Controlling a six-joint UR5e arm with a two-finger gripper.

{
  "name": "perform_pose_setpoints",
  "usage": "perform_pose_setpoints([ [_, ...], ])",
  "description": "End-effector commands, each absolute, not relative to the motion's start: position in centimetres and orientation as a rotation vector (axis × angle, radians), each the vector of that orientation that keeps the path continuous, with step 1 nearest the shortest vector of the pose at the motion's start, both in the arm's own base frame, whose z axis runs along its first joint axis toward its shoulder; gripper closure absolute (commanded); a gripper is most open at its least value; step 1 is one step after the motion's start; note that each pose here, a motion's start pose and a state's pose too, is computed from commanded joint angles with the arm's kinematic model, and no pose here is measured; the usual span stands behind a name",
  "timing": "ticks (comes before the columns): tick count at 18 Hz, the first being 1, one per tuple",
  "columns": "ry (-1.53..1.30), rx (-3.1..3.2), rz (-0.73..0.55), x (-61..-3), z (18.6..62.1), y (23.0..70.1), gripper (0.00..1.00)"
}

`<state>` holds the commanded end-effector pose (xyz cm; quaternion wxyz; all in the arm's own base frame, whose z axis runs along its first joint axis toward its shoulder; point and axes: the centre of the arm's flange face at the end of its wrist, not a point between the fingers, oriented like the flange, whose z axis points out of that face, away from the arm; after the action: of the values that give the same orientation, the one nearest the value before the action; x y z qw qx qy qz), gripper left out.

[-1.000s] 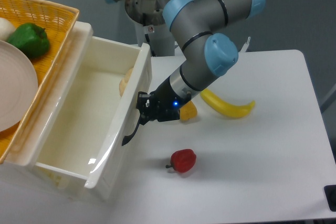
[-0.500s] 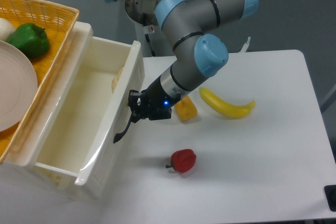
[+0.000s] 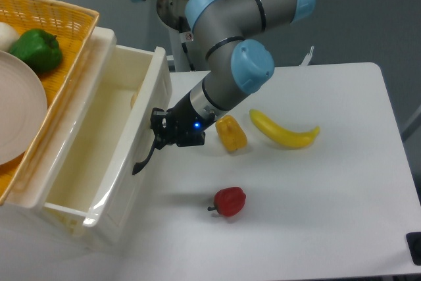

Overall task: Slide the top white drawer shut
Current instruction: 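Push the drawer front with the gripper into the cabinet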

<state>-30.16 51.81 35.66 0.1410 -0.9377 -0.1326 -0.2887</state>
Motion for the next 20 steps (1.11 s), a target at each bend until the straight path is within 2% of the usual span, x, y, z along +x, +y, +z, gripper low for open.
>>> perform_pose_setpoints([
  [20, -0.294, -2.740, -0.840, -25.4, 36.3, 54.2, 1.00],
])
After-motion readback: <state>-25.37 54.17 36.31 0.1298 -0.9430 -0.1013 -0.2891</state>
